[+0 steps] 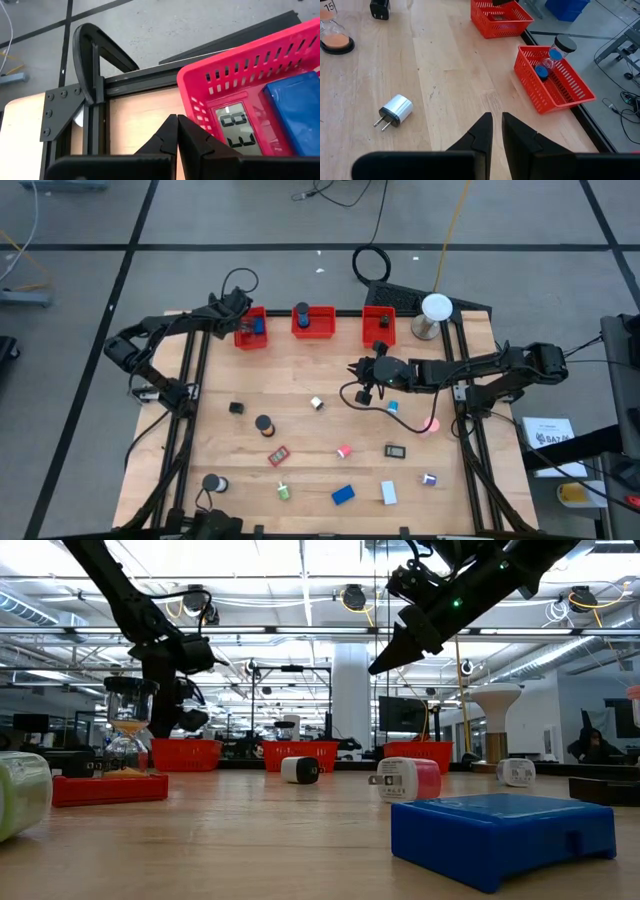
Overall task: Pick & Place Office items
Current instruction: Adjust the left orange basket, then put the white charger adapter into the right orange basket
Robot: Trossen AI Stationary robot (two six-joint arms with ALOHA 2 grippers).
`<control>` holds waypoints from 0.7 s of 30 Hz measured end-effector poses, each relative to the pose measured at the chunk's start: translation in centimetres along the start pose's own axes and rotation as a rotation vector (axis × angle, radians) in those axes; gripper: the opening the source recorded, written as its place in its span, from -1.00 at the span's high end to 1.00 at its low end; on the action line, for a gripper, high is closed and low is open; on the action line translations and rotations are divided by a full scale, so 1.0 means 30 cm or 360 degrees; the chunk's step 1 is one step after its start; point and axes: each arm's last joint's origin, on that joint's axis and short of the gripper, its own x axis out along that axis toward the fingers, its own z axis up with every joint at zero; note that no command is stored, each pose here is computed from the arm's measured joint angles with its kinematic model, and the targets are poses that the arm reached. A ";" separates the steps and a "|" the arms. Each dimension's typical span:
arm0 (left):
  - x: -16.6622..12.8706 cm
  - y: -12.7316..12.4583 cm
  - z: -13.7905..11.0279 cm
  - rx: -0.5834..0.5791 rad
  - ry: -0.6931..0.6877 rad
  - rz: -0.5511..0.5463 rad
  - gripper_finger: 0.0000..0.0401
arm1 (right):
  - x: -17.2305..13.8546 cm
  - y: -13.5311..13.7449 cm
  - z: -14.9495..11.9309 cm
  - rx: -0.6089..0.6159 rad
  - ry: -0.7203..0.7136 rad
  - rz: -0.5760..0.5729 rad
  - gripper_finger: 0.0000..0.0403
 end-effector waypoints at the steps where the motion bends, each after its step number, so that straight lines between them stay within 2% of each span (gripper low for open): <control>1: 0.000 0.000 0.001 0.0003 -0.0004 -0.0001 0.96 | 0.000 0.000 0.000 -0.0001 0.0000 0.0000 0.83; 9: -0.001 -0.009 0.034 -0.0003 -0.0151 -0.0048 0.96 | 0.000 0.000 0.000 -0.0005 0.0000 0.0000 0.83; 15: -0.010 -0.009 0.048 0.0075 -0.0210 -0.0079 0.96 | 0.001 0.001 -0.010 -0.0017 0.0011 -0.0002 0.83; 21: -0.128 0.013 0.061 0.0085 -0.0325 -0.0137 0.96 | 0.002 0.001 -0.012 -0.0039 0.0005 -0.0006 0.83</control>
